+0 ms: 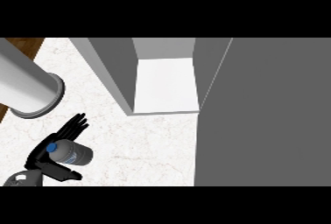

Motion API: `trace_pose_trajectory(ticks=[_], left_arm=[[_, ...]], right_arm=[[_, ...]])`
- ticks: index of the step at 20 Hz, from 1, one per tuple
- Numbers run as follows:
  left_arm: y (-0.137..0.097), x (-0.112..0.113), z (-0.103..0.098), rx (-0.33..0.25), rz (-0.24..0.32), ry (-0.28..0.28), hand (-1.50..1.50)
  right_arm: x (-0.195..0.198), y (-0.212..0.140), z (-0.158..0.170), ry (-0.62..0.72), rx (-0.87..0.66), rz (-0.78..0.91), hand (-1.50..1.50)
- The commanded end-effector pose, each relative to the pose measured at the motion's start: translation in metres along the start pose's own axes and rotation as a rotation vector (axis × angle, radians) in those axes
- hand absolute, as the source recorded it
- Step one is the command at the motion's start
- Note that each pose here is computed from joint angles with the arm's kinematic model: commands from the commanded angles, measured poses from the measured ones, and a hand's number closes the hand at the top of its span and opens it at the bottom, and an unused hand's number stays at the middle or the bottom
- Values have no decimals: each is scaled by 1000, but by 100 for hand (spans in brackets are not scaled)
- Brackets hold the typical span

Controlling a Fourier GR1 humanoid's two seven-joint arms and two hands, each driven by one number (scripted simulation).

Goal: Pick up the bottled water, place it into the cabinet and close the cabinet

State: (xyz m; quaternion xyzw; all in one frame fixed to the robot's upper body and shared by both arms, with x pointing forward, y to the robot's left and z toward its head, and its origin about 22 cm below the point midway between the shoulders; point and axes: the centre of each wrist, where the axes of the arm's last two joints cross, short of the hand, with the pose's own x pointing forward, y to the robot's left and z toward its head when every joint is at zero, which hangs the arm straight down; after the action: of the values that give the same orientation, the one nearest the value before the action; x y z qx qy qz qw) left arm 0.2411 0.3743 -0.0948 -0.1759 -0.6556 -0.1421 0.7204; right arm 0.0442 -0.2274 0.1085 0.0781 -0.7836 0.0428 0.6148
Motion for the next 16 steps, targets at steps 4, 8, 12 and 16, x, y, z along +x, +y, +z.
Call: trace_pose_trajectory(ticks=[4,8,12,16], left_arm=[[-10,-23,-1,-170,169,-50,-150],[-34,-45,-2,-138,198,-82,-150],[-30,-42,-16,-97,241,-90,150],[-26,-47,-3,-105,300,-86,150]], right_arm=[[20,1,1,-36,-11,-3,-150],[23,1,4,-44,-18,5,-150],[20,0,5,-29,-20,7,-150],[21,-1,13,-15,-7,4,-150]])
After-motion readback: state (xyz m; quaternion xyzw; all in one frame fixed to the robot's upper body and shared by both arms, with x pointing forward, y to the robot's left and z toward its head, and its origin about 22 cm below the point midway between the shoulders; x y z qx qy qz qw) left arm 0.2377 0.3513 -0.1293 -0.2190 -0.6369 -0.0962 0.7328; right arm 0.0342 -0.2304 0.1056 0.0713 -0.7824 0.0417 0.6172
